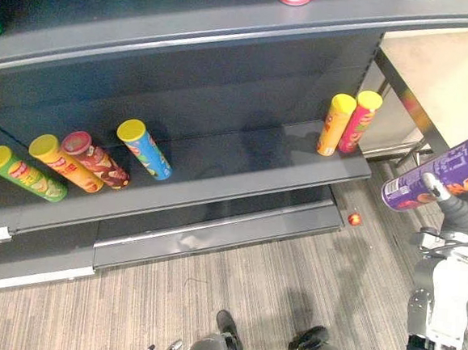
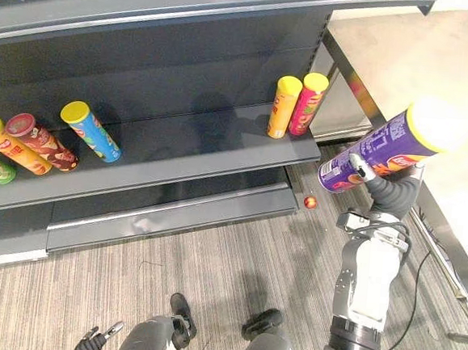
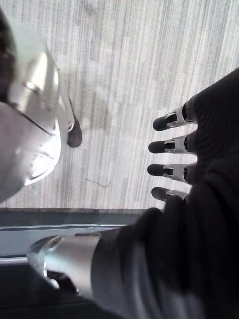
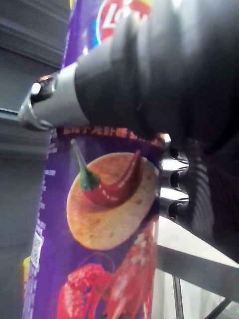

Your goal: Put the gum and the chips on the shelf.

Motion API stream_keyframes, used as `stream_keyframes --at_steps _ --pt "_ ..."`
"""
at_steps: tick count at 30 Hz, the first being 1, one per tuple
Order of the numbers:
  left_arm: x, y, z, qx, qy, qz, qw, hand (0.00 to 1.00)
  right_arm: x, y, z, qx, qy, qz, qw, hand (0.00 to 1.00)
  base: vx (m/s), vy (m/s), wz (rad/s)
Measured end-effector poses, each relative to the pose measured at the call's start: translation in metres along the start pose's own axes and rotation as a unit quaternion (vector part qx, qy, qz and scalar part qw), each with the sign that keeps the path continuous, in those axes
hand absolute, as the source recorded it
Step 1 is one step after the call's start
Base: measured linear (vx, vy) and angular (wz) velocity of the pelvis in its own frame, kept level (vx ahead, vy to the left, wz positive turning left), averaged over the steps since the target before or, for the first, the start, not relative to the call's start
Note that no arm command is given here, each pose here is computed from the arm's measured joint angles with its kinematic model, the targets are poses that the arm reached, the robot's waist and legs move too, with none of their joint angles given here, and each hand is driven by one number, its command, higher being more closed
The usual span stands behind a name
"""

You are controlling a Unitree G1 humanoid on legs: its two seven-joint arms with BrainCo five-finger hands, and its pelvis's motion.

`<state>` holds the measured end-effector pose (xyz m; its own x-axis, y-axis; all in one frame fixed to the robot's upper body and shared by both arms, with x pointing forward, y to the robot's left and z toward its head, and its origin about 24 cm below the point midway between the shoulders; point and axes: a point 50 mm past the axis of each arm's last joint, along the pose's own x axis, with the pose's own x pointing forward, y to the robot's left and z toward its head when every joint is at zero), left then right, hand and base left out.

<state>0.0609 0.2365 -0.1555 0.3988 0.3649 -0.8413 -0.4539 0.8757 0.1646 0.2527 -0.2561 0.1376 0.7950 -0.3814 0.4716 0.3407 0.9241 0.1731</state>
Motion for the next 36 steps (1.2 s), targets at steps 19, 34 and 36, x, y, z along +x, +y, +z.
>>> stream_keyframes --at_steps 19,34,36 --pt "0.001 0.0 0.007 -0.03 -0.014 -0.009 0.999 0.0 -0.008 0.023 -0.024 -0.001 0.06 0.055 0.997 1.0 0.01 -0.018 0.08" --pt "0.005 0.004 0.024 -0.005 -0.041 0.0 0.999 0.0 -0.021 0.042 -0.031 -0.01 0.077 0.1 0.992 1.0 0.08 0.011 0.78" --pt "0.004 0.003 0.02 -0.024 -0.036 0.003 0.999 0.0 -0.021 0.05 -0.03 0.002 0.074 0.106 0.992 1.0 0.17 -0.234 0.35"
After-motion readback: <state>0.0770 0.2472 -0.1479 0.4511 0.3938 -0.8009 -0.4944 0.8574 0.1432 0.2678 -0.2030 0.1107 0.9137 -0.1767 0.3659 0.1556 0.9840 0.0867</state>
